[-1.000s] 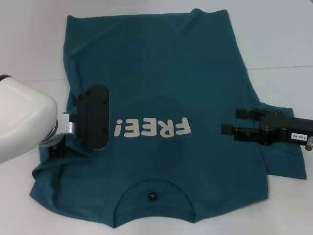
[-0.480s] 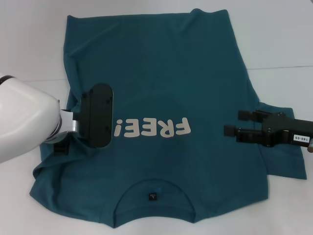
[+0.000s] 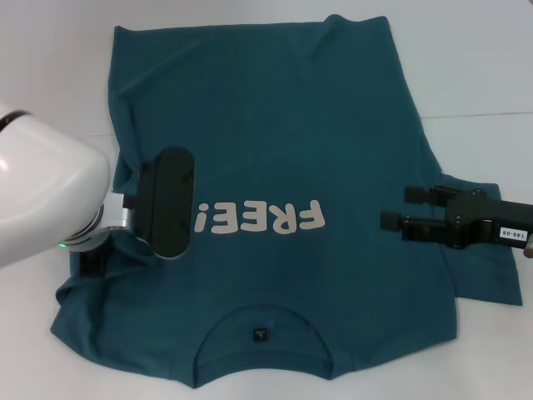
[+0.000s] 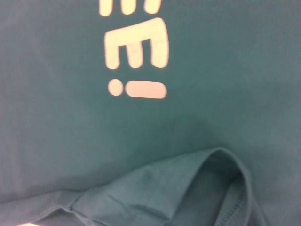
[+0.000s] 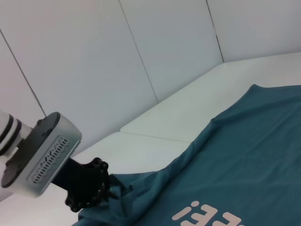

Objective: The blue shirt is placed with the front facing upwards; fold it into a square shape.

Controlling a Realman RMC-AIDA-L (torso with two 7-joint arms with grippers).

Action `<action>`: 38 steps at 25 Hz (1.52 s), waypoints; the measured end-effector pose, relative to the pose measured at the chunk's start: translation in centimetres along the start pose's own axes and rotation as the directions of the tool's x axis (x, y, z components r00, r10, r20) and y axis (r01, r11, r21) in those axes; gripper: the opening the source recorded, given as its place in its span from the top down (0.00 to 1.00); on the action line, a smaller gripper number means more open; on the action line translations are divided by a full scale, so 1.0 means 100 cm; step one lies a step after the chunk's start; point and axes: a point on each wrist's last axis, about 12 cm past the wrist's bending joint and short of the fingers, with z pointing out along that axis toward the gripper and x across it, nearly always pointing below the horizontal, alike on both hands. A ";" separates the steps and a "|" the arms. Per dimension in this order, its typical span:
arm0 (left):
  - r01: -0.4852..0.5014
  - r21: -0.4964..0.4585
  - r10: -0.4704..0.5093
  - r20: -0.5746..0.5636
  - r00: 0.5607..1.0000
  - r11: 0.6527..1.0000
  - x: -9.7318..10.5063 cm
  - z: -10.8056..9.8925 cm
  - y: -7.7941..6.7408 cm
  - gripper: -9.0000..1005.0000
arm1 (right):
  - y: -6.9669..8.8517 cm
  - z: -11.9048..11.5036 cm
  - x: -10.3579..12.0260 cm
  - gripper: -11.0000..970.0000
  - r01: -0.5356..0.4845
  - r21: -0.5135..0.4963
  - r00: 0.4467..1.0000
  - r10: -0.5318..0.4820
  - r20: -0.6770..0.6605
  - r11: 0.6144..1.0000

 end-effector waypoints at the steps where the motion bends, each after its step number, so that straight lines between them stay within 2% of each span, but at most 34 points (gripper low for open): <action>1: -0.005 0.009 0.005 -0.004 1.000 1.000 0.000 -0.003 0.001 0.99 | 0.000 0.000 0.000 0.03 0.000 -0.001 1.000 0.000 0.000 1.000; 11: -0.100 0.101 0.105 -0.052 0.993 0.990 -0.018 -0.031 -0.003 0.98 | 0.001 0.002 0.000 0.03 0.000 -0.006 1.000 0.000 0.001 1.000; 20: -0.182 0.114 0.189 -0.054 0.980 0.977 -0.038 -0.050 -0.003 0.96 | 0.001 0.001 0.000 0.03 0.001 -0.008 1.000 -0.001 0.001 1.000; 29: -0.266 0.137 0.272 -0.029 0.962 0.954 -0.061 -0.060 -0.010 0.95 | 0.001 0.001 0.001 0.03 -0.005 -0.010 1.000 0.005 0.000 1.000; 38: -0.303 0.117 0.305 0.000 0.952 0.946 -0.075 -0.061 -0.015 0.93 | 0.002 0.002 0.002 0.03 -0.007 -0.011 1.000 0.007 0.001 1.000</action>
